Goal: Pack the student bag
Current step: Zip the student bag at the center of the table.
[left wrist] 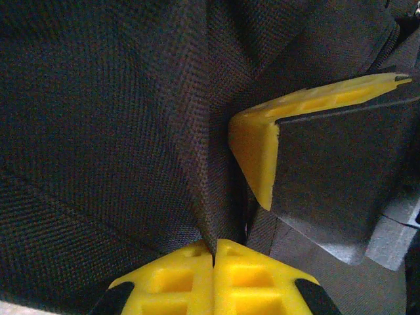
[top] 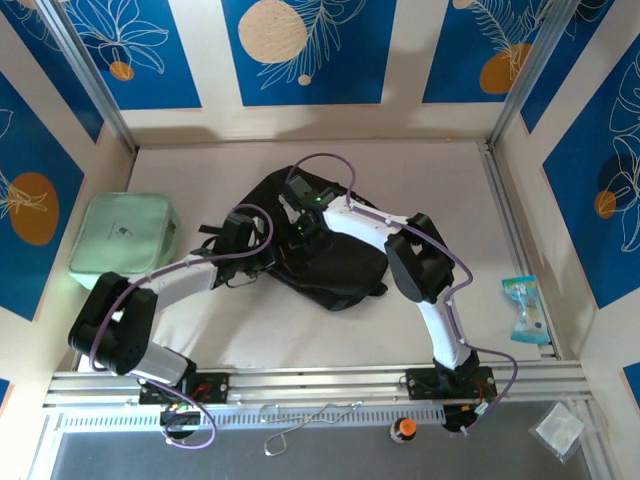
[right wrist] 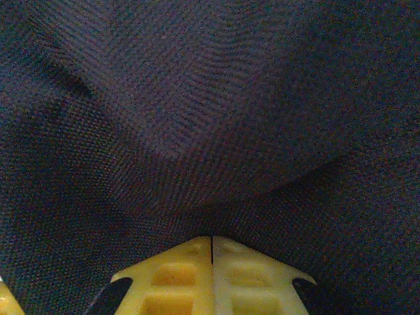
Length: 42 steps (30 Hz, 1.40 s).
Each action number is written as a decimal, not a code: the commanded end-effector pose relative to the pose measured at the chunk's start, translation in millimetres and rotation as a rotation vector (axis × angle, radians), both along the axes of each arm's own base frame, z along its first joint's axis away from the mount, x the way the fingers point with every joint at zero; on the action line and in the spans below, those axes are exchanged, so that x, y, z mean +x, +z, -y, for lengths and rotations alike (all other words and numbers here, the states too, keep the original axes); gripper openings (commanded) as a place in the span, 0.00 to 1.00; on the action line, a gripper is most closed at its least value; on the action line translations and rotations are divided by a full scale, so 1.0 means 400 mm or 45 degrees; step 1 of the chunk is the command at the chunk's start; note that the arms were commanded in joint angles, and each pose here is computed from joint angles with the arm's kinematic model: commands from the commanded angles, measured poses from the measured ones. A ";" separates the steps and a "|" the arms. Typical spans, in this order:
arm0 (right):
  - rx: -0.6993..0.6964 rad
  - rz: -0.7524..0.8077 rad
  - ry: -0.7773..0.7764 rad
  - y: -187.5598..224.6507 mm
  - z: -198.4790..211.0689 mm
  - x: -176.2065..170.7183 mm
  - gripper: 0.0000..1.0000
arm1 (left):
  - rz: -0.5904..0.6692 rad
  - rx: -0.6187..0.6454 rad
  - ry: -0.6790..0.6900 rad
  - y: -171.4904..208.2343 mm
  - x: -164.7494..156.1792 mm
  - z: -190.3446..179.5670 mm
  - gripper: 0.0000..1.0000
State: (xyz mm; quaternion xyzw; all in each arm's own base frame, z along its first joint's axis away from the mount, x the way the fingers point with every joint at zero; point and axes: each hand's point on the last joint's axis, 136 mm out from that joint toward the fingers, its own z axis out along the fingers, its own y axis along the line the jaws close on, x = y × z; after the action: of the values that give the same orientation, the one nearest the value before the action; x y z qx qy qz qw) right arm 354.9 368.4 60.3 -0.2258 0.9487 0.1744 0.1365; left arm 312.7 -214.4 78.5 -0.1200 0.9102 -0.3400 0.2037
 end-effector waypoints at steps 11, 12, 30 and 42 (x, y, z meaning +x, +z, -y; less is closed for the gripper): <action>0.258 0.146 -0.165 0.185 0.065 0.012 0.00 | 0.067 -0.013 -0.013 0.034 0.011 -0.005 0.00; 0.247 0.160 -0.177 0.185 0.072 0.014 0.00 | 0.070 -0.018 -0.018 0.036 0.011 -0.002 0.00; -0.229 0.468 -0.638 0.165 0.282 0.191 0.00 | 0.048 0.016 -0.045 0.020 -0.002 -0.007 0.00; -0.368 0.388 -0.973 0.153 0.467 0.298 0.00 | 0.047 0.021 -0.074 0.020 -0.004 -0.003 0.00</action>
State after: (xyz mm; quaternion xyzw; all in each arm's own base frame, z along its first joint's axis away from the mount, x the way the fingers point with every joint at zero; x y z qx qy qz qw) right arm 464.9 222.3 121.7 0.0347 0.9533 0.0031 0.2999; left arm 313.2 -215.8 84.3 -0.0961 0.9093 -0.3421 0.2165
